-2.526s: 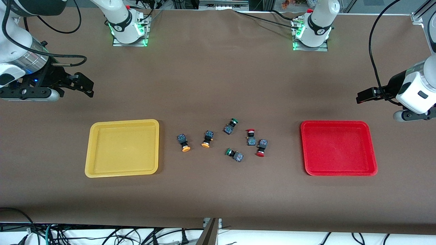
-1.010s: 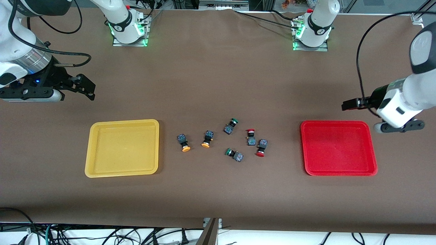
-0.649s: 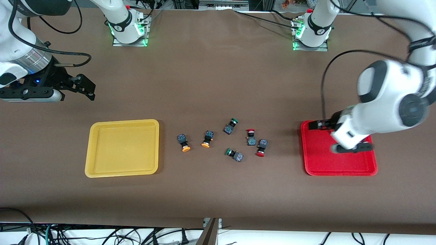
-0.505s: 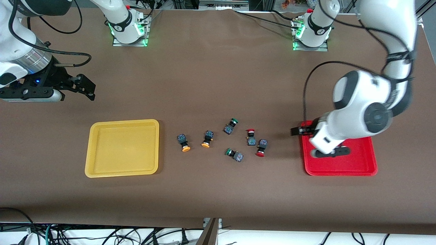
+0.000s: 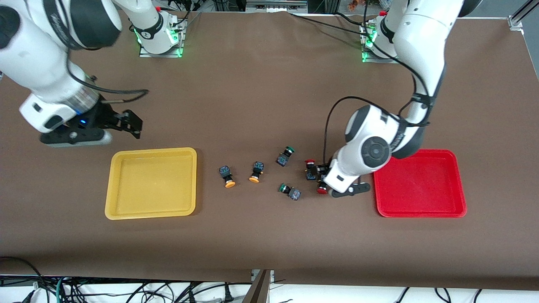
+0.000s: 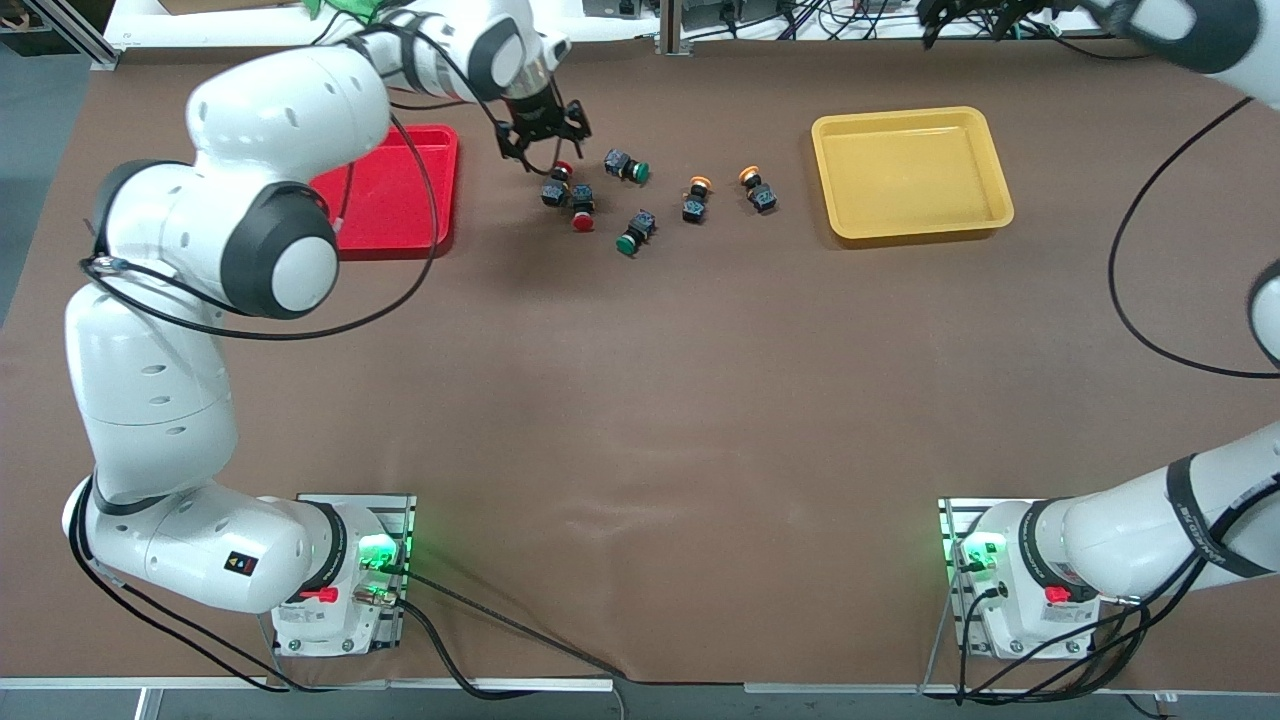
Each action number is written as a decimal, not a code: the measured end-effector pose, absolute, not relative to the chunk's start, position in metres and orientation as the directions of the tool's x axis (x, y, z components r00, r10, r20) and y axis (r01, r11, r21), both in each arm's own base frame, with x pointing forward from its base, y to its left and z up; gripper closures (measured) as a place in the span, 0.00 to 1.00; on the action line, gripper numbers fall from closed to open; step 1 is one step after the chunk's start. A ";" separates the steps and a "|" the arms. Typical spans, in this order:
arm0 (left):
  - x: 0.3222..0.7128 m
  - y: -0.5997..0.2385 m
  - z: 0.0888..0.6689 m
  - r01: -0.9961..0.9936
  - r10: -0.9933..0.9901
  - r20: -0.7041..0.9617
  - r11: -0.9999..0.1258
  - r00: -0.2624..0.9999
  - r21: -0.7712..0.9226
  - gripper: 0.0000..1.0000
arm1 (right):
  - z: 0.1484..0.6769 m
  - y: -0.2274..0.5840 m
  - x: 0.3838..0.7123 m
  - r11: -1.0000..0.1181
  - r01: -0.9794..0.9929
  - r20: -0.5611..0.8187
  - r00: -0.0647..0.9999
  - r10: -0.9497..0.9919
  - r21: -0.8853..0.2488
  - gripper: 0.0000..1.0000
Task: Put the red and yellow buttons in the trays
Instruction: 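Grasp a red button with the left gripper while the right gripper approaches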
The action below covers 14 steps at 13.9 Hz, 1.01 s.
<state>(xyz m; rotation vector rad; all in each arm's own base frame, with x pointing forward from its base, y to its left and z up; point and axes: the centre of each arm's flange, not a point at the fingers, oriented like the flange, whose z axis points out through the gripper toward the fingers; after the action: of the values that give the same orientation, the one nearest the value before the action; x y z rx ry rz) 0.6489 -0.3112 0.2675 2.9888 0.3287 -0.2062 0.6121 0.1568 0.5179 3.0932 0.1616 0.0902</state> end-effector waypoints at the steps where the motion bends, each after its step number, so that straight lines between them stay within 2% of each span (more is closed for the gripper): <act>1: 0.647 -0.318 0.262 0.222 0.205 -0.143 -0.968 0.968 0.115 0.00 | 0.484 0.159 0.619 -0.993 0.107 0.004 0.994 0.108 0.052 0.00; 4: 0.642 -0.330 0.242 0.211 0.194 -0.139 -0.971 0.971 0.115 0.00 | 0.387 0.170 0.644 -0.996 0.089 -0.078 0.993 0.089 -0.007 0.00; 6: 0.638 -0.336 0.230 0.188 0.174 -0.135 -0.978 0.975 0.094 0.00 | 0.359 0.191 0.651 -0.995 0.076 -0.061 0.995 0.081 -0.068 0.00; 10: 0.625 -0.355 0.210 0.146 0.142 -0.116 -0.989 0.983 0.031 0.00 | 0.323 0.261 0.640 -0.996 0.018 -0.041 0.999 0.022 -0.087 0.00; 14: 0.623 -0.361 0.196 0.157 0.153 -0.099 -0.987 0.983 0.034 0.00 | 0.270 0.313 0.620 -0.993 0.075 -0.060 0.995 0.081 -0.087 0.00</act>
<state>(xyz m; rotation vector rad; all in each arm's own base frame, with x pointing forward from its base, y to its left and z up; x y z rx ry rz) 0.6231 -0.3613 0.1960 3.0868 0.2411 -0.1497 0.6202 0.3135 0.2701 3.2223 0.1261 -0.1022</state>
